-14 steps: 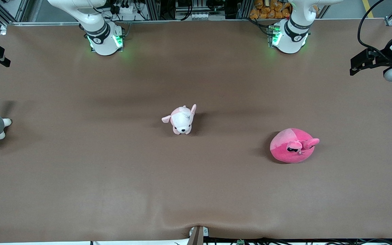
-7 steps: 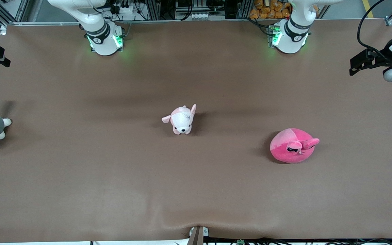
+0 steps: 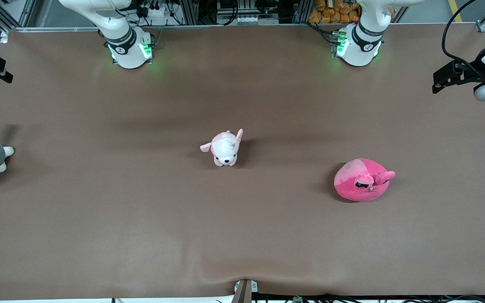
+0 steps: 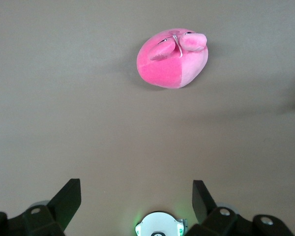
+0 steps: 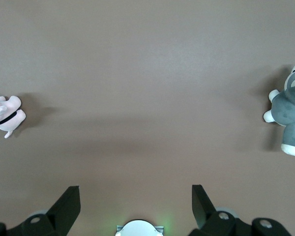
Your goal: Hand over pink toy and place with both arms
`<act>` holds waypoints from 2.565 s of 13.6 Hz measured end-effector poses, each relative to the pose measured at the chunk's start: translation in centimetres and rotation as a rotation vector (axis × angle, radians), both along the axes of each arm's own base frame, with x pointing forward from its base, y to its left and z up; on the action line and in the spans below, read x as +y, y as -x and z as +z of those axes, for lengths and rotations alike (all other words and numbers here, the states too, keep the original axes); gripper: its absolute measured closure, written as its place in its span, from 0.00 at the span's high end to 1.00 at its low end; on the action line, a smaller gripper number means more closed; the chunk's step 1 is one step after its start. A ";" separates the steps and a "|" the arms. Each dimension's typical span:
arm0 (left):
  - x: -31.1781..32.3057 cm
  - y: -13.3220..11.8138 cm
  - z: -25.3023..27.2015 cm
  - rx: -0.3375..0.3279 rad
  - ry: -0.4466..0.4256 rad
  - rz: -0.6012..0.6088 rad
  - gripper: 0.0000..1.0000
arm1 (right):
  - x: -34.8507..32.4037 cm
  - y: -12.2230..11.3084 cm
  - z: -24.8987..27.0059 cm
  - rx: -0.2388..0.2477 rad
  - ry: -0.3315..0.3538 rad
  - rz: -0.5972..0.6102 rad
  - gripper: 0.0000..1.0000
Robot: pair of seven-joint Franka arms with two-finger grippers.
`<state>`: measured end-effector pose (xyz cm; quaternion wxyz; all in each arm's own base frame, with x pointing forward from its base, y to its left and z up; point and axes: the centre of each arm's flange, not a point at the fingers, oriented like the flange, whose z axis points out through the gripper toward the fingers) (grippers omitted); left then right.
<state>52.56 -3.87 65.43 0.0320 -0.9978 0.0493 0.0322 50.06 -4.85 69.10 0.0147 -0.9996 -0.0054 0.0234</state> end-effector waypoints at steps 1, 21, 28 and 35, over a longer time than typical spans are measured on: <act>0.0 0.0 0.0 0.000 0.000 0.000 1.00 | 0.0 0.0 0.0 0.000 0.000 0.000 1.00; -1.2 -1.7 -4.0 0.070 0.033 0.334 1.00 | -0.1 -0.4 -0.5 0.011 0.000 -0.001 1.00; -1.8 -6.0 -8.7 0.069 -0.005 0.820 1.00 | -0.1 -0.5 -0.8 0.016 0.000 -0.003 1.00; -0.1 -10.0 -15.8 0.053 0.028 1.336 1.00 | -0.1 -0.9 -1.3 0.027 0.000 -0.003 1.00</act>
